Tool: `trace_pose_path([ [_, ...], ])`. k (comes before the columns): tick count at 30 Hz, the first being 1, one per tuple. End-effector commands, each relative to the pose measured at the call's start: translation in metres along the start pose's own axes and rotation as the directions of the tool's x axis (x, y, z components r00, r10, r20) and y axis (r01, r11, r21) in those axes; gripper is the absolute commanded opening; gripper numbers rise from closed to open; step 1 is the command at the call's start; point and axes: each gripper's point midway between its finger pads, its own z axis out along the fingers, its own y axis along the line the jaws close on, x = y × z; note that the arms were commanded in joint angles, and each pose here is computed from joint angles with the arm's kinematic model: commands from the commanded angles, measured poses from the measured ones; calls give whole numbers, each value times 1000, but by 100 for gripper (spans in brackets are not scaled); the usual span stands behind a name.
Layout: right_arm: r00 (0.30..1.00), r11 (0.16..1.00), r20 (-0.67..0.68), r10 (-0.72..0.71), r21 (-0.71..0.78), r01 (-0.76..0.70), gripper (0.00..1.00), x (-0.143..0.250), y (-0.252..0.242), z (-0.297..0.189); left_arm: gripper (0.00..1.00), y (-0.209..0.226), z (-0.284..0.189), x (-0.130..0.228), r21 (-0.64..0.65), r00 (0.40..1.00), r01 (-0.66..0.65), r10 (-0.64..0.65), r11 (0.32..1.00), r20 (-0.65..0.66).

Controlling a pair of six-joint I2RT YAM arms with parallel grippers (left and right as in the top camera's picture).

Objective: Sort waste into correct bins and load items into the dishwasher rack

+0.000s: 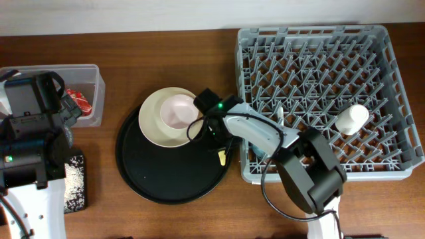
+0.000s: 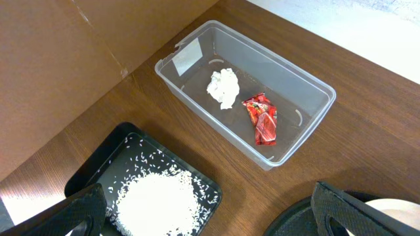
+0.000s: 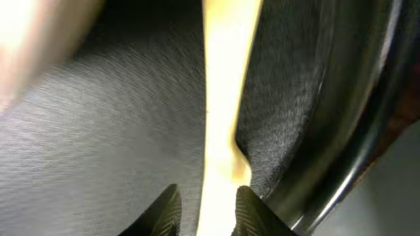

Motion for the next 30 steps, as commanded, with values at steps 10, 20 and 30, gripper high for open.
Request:
trace_pose_path([
  [10,980,996,188,-68,63,57,31,-49,-4,-4,99,4,-3,-4,-11,1000,24,-24,1000,18],
  [20,996,996,92,-16,84,8,19,-28,-14,27,99,4,-3,-4,-11,1000,24,-24,1000,18],
  [30,993,997,109,-37,73,29,14,-35,-8,8,99,4,-3,-4,-11,1000,24,-24,1000,18],
])
